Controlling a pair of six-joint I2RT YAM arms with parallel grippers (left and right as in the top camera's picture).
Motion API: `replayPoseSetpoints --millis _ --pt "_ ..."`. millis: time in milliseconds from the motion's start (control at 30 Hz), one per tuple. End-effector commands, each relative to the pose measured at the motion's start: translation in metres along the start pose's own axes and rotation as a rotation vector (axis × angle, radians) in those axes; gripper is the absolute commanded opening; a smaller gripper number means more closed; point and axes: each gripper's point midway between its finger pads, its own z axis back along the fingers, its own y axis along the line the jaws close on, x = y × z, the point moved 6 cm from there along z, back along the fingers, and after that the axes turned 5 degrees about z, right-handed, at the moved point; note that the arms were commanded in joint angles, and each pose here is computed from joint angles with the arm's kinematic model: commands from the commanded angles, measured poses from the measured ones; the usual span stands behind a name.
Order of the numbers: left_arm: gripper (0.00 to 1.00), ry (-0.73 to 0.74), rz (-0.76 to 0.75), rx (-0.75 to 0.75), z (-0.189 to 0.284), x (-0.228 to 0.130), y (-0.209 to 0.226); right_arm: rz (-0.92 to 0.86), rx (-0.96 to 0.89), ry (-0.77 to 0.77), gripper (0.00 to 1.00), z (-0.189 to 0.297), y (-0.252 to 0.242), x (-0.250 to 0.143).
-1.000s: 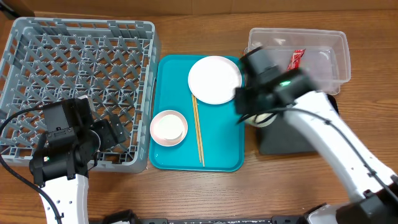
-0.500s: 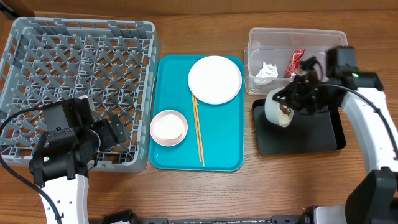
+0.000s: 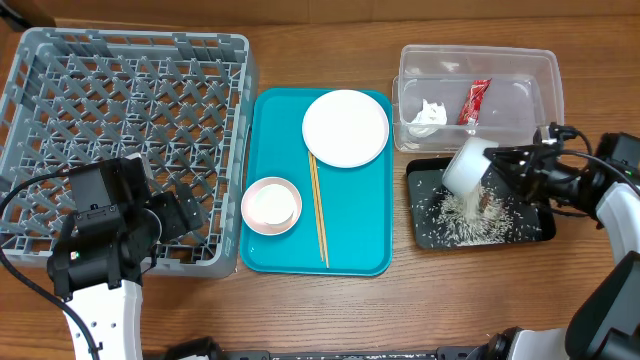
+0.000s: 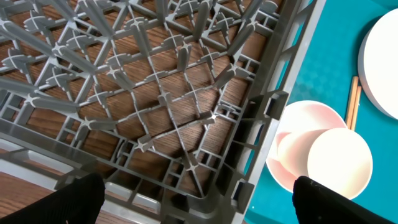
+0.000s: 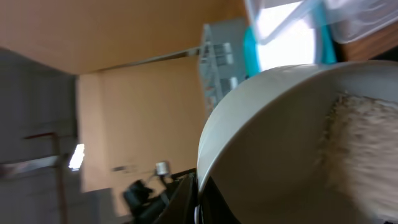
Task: Sort waste into correct bins and load items into the dishwasher
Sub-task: 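Tip the rice bowl over the black tray to dump the food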
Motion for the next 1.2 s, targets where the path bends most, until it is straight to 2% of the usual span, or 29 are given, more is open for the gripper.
replayPoseSetpoints --millis 0,300,400,1000,1100,1133,1167 --pt "0.98 -0.022 0.015 -0.010 0.006 0.006 -0.001 -0.109 0.142 0.029 0.04 0.005 0.006 0.001" --pt "0.98 -0.022 0.015 -0.010 0.006 0.006 -0.001 -0.328 0.144 0.029 0.04 0.009 0.002 0.004" --pt "0.98 -0.022 0.015 -0.010 0.006 0.006 -0.001 -0.350 0.143 0.031 0.04 0.009 0.003 0.006" --pt "0.98 -0.024 0.014 -0.010 0.006 0.006 -0.001 -0.207 0.114 0.021 0.04 0.005 0.003 0.015" --pt "0.98 -0.023 0.015 -0.010 0.006 0.006 -0.001 -0.316 -0.013 -0.031 0.04 0.003 -0.013 0.015" --pt "0.98 -0.023 0.015 -0.010 0.006 0.006 -0.001 -0.299 0.004 -0.024 0.04 0.003 -0.011 0.015" --pt "0.98 -0.023 0.015 -0.010 0.006 0.006 -0.001 -0.181 0.083 0.010 0.04 0.003 0.000 0.016"
